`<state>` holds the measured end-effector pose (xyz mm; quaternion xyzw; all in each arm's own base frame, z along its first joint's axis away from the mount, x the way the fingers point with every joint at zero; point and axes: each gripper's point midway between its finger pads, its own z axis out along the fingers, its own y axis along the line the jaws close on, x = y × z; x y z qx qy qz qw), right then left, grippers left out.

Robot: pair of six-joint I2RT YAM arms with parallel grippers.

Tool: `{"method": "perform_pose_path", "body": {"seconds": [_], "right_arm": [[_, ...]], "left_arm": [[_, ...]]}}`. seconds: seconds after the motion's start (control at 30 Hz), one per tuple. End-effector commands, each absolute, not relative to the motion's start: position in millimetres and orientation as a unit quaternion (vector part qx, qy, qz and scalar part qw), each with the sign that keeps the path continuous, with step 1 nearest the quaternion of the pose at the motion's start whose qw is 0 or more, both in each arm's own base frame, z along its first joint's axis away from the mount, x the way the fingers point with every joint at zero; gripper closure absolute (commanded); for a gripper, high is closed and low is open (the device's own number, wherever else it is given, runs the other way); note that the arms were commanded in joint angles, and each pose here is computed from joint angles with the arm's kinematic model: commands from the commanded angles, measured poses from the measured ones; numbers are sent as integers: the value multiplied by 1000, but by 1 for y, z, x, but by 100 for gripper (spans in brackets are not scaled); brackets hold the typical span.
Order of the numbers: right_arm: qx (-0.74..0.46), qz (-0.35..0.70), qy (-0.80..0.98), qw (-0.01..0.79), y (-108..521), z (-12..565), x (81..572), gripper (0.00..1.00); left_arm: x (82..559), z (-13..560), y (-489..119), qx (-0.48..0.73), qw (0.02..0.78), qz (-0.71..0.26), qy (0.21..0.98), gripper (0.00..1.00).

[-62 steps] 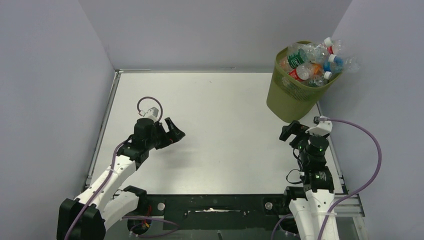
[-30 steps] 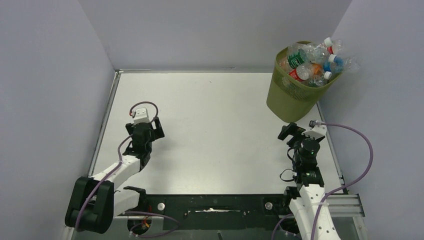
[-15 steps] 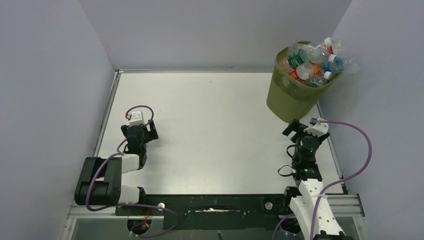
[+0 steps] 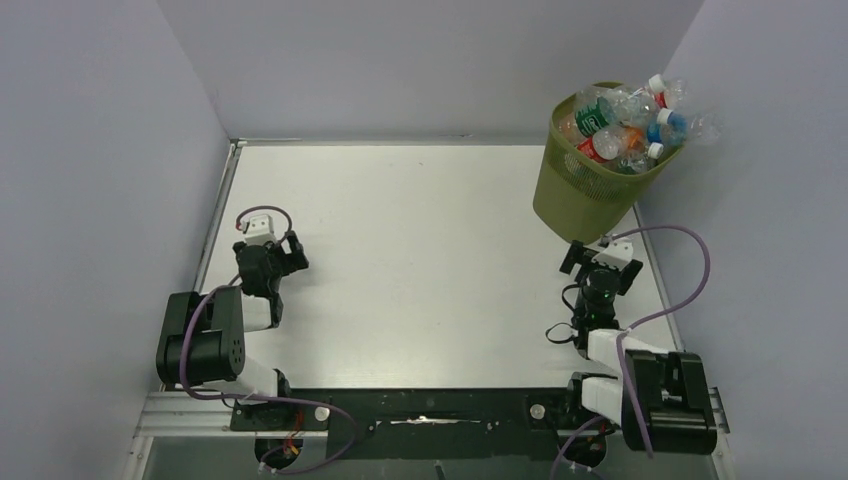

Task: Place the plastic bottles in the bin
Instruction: Reset both arms

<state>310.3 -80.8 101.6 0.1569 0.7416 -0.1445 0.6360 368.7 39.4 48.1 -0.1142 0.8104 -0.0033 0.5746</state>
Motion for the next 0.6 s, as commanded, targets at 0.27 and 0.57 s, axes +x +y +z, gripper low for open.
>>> {"method": "perform_pose_path", "body": {"seconds": [0.27, 0.57], "right_arm": [[126, -173, 698, 683, -84, 111, 340, 2], [58, -136, 718, 681, -62, 103, 355, 2]], "left_arm": [[394, 78, 35, -72, 634, -24, 769, 13], [389, 80, 30, -62, 644, -26, 762, 13]]}}
